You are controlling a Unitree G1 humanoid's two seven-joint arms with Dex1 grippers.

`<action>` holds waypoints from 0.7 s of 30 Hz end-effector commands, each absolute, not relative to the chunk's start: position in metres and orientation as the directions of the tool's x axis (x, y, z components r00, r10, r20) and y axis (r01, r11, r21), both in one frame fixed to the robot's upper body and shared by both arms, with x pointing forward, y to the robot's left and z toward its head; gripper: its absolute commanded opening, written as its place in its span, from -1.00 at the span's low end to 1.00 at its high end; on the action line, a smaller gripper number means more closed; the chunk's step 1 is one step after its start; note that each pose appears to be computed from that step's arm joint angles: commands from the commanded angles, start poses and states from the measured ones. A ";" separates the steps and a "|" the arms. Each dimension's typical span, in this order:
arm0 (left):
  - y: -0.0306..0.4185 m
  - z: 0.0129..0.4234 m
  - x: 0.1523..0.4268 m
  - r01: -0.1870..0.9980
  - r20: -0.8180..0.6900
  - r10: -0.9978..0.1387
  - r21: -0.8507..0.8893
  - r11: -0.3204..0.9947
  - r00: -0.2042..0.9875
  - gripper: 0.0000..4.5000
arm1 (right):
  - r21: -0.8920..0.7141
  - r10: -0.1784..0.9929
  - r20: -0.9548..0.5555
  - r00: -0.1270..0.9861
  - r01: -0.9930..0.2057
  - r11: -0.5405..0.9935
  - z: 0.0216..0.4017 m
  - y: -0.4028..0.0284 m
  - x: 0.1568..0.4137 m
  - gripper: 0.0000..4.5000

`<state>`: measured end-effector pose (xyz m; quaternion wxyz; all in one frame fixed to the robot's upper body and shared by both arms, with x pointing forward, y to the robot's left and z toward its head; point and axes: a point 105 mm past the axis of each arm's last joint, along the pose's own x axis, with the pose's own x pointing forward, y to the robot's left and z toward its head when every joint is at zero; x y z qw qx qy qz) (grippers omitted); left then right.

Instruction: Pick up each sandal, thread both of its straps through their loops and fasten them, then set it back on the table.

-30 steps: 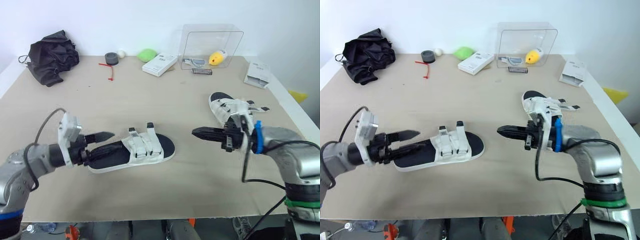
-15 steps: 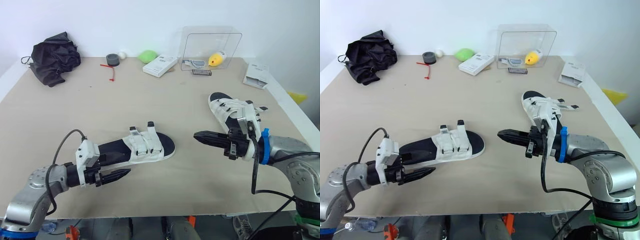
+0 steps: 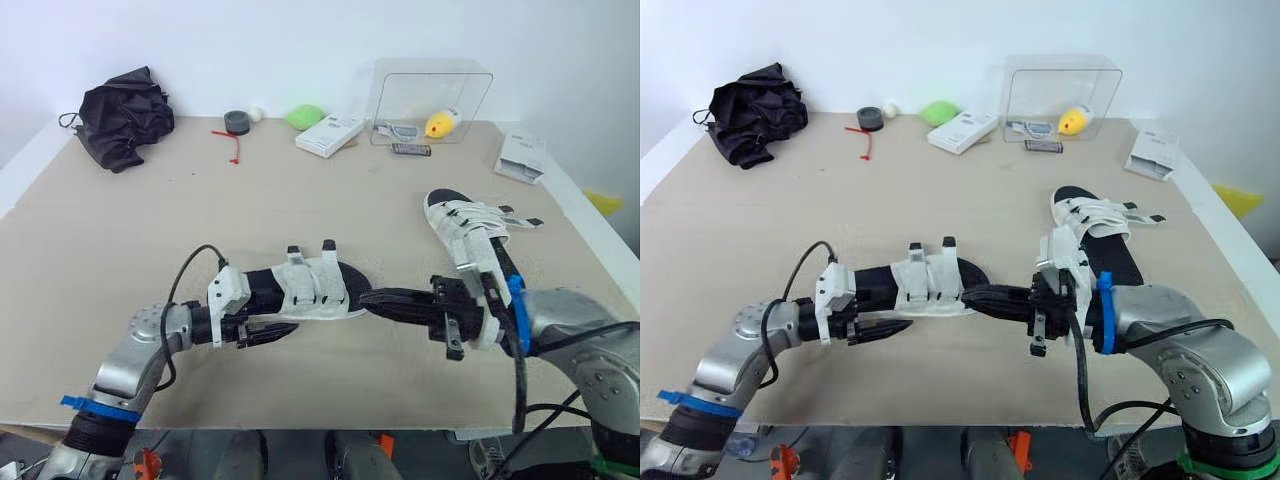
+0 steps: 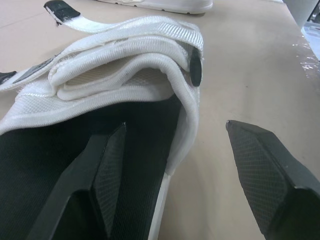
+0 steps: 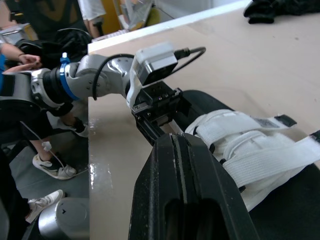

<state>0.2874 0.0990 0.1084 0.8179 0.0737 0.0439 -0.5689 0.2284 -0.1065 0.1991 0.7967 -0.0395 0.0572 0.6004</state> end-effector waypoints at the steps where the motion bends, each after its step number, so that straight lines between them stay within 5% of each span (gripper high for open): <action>1: 0.090 0.108 0.294 0.929 -0.174 -0.913 0.061 0.364 0.369 0.23 | -0.029 0.949 -0.141 0.280 -0.960 0.279 0.202 -0.105 0.229 -1.00; 2: 0.087 0.112 0.295 0.928 -0.166 -0.913 0.061 0.368 0.373 -0.08 | -0.025 0.948 -0.142 0.284 -0.959 0.283 0.200 -0.105 0.232 -1.00; 3: 0.085 0.115 0.295 0.927 -0.161 -0.913 0.060 0.371 0.376 -0.13 | -0.022 0.948 -0.142 0.286 -0.958 0.286 0.199 -0.105 0.233 -1.00; 8: 0.084 0.121 0.293 0.923 -0.158 -0.910 0.046 0.381 0.384 -0.99 | -0.019 0.945 -0.141 0.294 -0.956 0.294 0.197 -0.106 0.238 -1.00; 13: 0.092 0.131 0.297 0.902 -0.117 -0.896 -0.008 0.433 0.429 -0.99 | -0.012 0.944 -0.140 0.298 -0.954 0.299 0.196 -0.107 0.241 -1.00; 16: 0.107 0.143 0.316 0.820 -0.048 -0.825 -0.087 0.565 0.563 -0.99 | -0.008 0.946 -0.142 0.293 -0.956 0.295 0.195 -0.106 0.242 -1.00; 21: 0.171 0.158 0.362 0.486 0.009 -0.488 -0.115 0.866 0.873 -0.99 | -0.013 0.954 -0.136 0.269 -0.963 0.270 0.197 -0.103 0.245 -1.00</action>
